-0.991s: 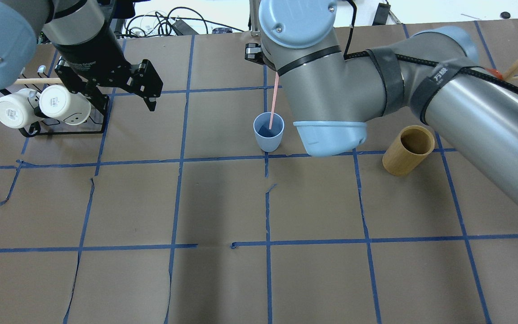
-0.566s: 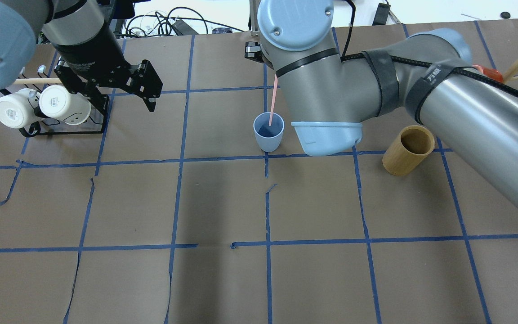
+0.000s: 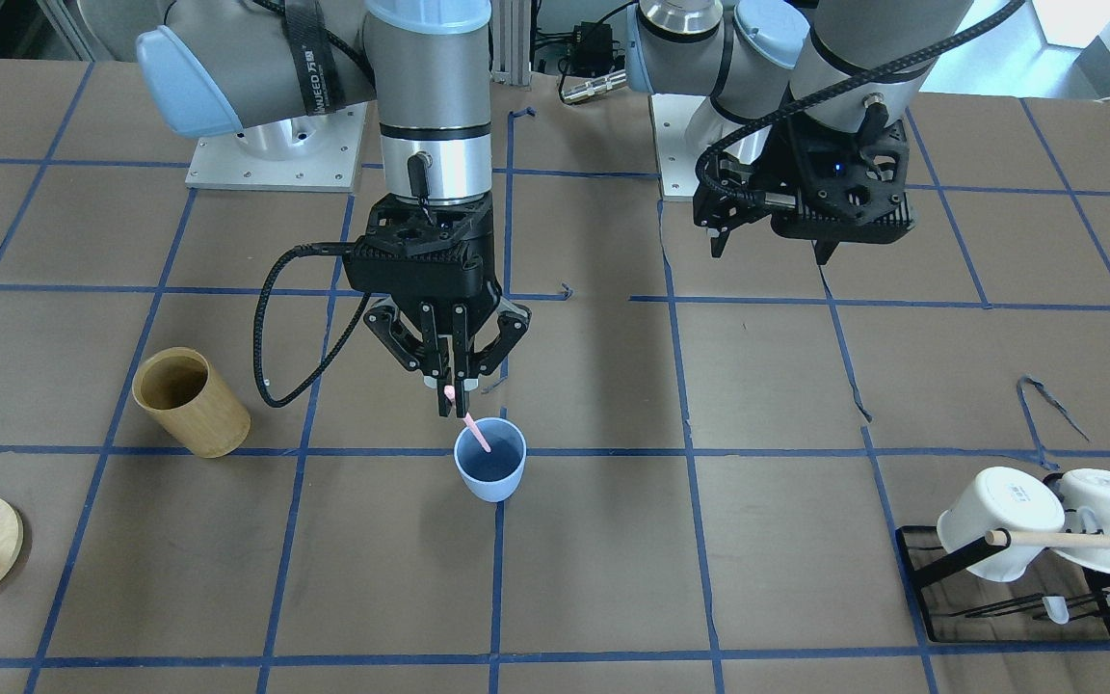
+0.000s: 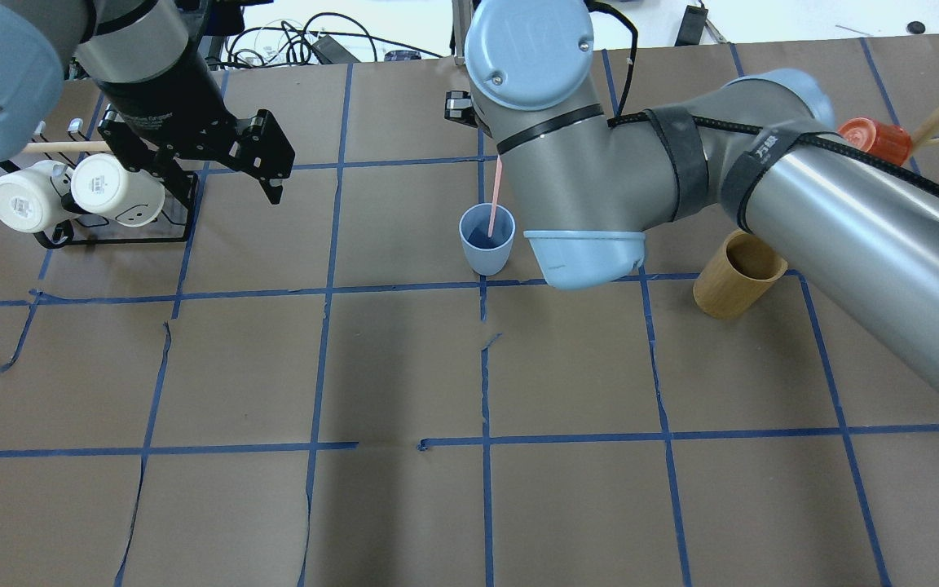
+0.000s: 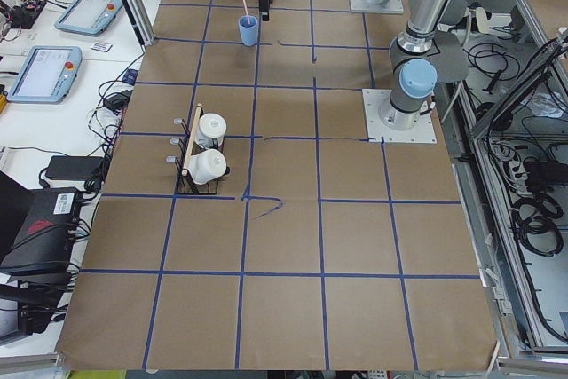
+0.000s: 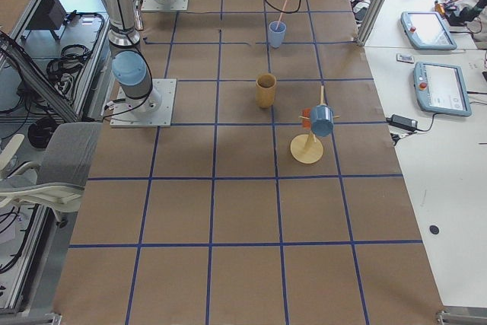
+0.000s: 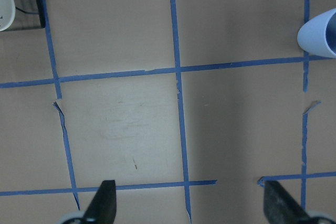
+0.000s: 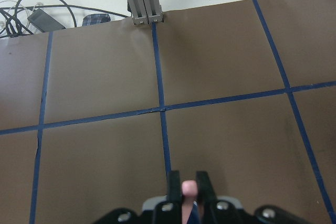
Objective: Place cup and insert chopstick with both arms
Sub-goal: 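Release the chopstick and raise the right gripper away from the cup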
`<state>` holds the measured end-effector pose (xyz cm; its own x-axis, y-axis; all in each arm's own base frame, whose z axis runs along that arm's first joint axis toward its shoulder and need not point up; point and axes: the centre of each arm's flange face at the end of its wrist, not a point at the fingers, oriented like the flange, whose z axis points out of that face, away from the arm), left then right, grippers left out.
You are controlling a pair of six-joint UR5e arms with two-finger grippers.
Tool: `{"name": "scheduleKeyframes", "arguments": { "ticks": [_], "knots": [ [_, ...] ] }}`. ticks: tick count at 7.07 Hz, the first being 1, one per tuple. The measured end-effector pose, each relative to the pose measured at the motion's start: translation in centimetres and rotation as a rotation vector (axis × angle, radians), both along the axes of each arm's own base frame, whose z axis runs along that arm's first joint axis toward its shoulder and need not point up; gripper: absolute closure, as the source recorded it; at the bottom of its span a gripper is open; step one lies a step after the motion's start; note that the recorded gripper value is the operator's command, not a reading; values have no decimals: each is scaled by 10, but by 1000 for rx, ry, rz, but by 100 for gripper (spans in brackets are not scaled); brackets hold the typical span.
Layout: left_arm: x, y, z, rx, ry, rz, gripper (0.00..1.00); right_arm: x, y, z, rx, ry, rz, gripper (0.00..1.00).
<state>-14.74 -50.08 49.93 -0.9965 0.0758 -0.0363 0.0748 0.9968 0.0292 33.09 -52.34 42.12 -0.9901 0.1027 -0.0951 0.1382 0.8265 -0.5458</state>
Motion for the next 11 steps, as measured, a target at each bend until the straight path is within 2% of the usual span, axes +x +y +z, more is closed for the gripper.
{"name": "scheduleKeyframes", "arguments": {
  "ticks": [3, 4, 5, 7, 8, 11],
  "knots": [
    [-1, 11, -6, 13, 4, -2, 0, -4, -1, 18, -26, -4, 0, 0],
    [0, 14, -7, 15, 5, -2, 0, -10, -2, 28, 3, 12, 1, 0],
    [0, 15, -8, 16, 5, -1, 0, -21, 1, 36, 84, 60, 16, 0],
    [0, 15, -8, 16, 6, -1, 0, -73, 10, 43, 316, 150, 34, 0],
    [0, 16, -8, 16, 6, -1, 0, -97, 14, 43, 413, 146, 21, 0],
    [0, 16, -8, 16, 5, -1, 0, -153, 23, 37, 619, 124, 2, 0]
  ]
}}
